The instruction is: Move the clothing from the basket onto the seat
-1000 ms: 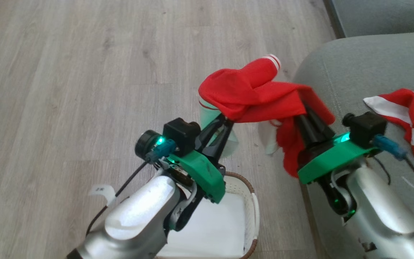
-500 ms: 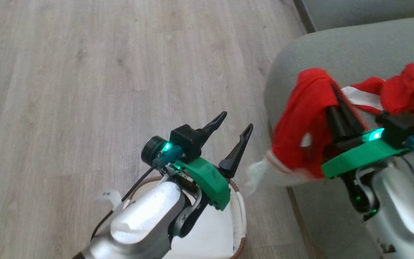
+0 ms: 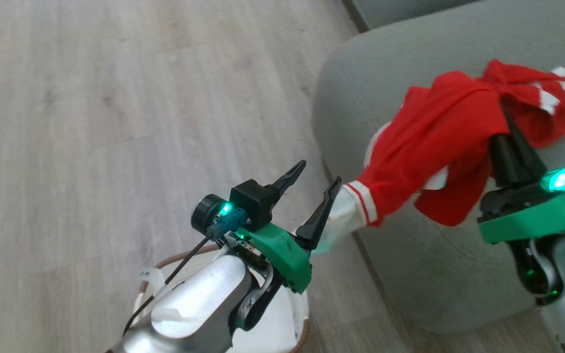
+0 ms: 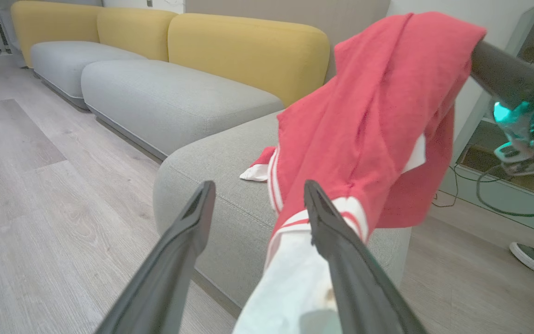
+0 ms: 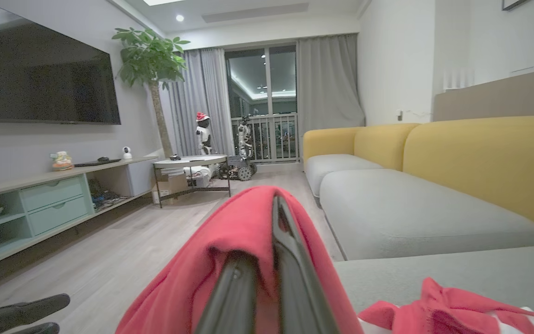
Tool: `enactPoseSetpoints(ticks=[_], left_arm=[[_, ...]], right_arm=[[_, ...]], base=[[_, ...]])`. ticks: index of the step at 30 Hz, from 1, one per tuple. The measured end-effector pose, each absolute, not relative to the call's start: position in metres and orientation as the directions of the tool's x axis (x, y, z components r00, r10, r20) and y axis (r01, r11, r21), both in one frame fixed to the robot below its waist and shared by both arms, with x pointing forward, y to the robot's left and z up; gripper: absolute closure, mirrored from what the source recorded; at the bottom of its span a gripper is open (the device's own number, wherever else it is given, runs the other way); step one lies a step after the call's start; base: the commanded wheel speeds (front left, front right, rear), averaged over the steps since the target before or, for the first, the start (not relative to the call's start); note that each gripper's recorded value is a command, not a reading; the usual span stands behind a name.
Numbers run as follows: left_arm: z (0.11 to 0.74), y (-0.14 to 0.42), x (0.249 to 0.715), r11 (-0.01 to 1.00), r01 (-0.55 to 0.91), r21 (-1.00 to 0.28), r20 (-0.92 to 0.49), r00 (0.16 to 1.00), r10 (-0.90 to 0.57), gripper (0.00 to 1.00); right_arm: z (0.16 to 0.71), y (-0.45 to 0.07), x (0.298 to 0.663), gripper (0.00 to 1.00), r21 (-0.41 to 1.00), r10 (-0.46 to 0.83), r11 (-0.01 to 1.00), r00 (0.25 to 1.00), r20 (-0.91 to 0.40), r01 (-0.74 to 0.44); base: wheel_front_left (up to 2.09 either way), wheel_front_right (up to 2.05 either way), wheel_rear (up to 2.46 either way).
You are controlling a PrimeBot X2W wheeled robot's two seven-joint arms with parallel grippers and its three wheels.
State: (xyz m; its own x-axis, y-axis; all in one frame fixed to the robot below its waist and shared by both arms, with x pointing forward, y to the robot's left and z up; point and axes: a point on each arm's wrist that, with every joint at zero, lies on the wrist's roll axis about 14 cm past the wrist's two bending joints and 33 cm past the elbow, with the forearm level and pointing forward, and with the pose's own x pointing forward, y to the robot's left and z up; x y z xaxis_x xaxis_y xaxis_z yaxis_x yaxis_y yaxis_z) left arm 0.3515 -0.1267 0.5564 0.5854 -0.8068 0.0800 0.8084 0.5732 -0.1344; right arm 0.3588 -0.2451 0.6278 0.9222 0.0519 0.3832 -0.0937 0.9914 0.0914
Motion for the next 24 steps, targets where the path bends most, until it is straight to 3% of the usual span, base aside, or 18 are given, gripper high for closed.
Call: enactPoseSetpoints(ticks=[15, 24], left_arm=[[0.547, -0.184, 0.340, 0.429, 0.896, -0.113, 0.083, 0.439, -0.895, 0.00], [0.540, -0.202, 0.341, 0.390, 0.912, -0.124, 0.074, 0.400, -0.913, 0.00]], right_arm=[[0.644, -0.314, 0.301, 1.00, 0.064, -0.147, 0.989, 0.895, 0.420, 0.133], [0.641, -0.329, 0.291, 1.00, 0.067, -0.202, 0.979, 0.892, 0.404, 0.192]], base=[[0.00, 0.00, 0.00], [0.00, 0.00, 0.00]])
